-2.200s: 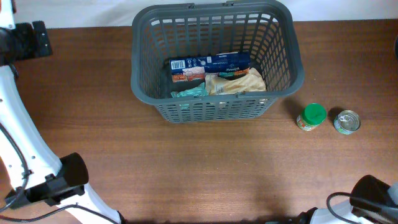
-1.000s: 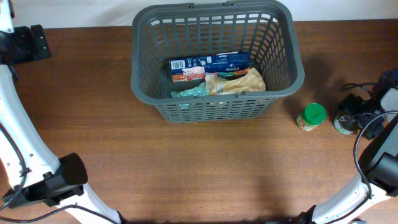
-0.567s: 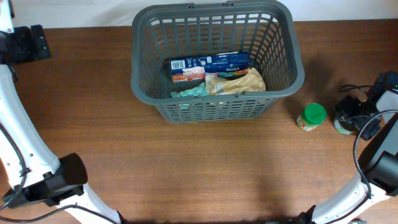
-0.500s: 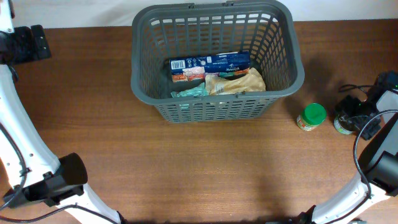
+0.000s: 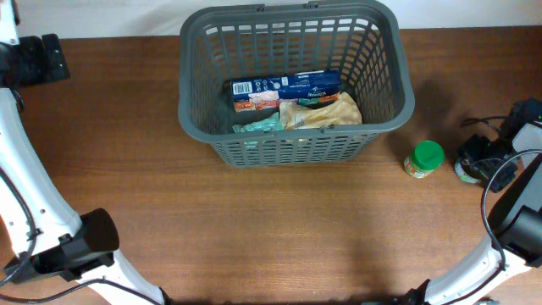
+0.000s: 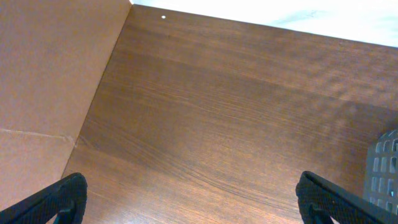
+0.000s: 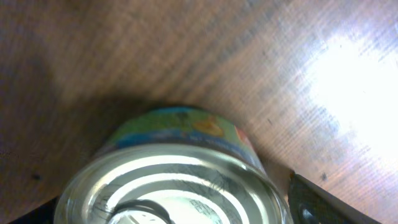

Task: Pack container
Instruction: 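Lower the right gripper onto the tin can and grasp it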

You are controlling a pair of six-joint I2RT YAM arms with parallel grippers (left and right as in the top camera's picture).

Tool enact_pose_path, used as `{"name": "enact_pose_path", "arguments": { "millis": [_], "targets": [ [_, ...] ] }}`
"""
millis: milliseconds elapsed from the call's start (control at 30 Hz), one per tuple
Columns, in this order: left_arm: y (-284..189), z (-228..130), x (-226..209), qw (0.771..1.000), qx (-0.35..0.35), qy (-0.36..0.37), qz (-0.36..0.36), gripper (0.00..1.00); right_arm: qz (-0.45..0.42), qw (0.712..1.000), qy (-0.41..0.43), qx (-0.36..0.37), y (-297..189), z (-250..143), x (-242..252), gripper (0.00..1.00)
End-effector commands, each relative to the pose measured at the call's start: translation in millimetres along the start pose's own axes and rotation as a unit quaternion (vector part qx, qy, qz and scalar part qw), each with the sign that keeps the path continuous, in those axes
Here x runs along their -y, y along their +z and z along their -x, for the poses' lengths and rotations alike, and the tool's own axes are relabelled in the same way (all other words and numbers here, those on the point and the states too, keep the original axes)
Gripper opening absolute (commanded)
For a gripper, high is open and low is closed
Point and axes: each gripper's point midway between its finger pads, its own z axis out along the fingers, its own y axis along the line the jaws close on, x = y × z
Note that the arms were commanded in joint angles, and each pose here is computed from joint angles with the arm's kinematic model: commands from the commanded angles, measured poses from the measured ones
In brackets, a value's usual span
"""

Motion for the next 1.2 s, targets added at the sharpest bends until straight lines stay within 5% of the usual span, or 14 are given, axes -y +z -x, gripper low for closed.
{"name": "enact_pose_path", "arguments": {
  "millis": [0,433,833,1167],
  "targets": [
    [3.4,-1.5,-1.0,1.000,-0.005,-0.006,-0.001,0.99,-0.031,0.999,0.015,0.000,1.9,-3.9,9.8,0.88],
    [3.4,-1.5,-1.0,1.000,-0.005,-0.006,-0.001,0.99,-0.033,0.999,0.016,0.018,1.8,4.1,9.8,0.91],
    [3.4,-1.4,-0.9,1.000,-0.005,-0.006,-0.001,0.99,-0.031,0.999,-0.013,0.018,1.7,-4.9,-12.6,0.69],
    [3.4,-1.5,-1.0,1.000,-0.005,-0.006,-0.001,0.99,-0.031,0.999,-0.021,0.016,1.6,-8.0,-17.6,0.63]
  ]
}}
